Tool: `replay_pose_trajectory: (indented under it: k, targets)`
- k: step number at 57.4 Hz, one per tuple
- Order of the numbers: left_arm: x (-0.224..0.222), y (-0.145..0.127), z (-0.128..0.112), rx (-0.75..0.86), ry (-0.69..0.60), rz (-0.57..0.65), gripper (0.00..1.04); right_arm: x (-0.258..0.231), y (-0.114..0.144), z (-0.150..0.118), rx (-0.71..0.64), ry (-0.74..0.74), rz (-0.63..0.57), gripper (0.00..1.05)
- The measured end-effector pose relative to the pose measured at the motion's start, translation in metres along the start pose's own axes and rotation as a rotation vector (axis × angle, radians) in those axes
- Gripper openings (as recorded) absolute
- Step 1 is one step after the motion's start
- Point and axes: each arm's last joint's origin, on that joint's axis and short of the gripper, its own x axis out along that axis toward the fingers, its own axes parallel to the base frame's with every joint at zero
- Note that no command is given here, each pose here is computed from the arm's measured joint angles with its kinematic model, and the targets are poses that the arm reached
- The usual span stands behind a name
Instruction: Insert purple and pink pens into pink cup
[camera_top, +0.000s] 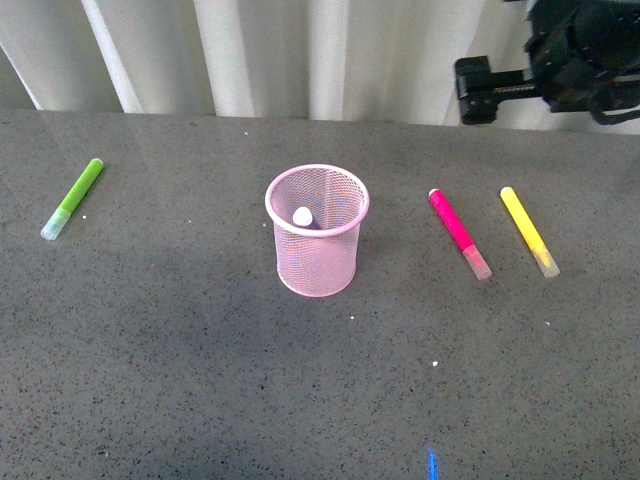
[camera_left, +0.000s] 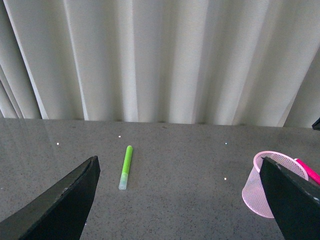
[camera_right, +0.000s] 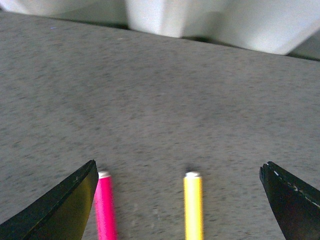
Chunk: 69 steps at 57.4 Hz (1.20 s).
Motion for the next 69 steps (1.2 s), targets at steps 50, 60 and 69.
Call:
replay_pose_trajectory:
  k: [50,60,69]
  targets:
    - [0.0,0.0,0.0,0.0,0.0,0.0,0.98,0.043,0.039,-0.073,0.01,0.15,0.143,0.98]
    - [0.0,0.0,0.0,0.0,0.0,0.0,0.98,0.046,0.038,-0.074,0.013,0.143,0.141,0.98]
    - [0.0,0.0,0.0,0.0,0.0,0.0,0.98,0.049,0.032,-0.071,0.025,0.129,0.128,0.98]
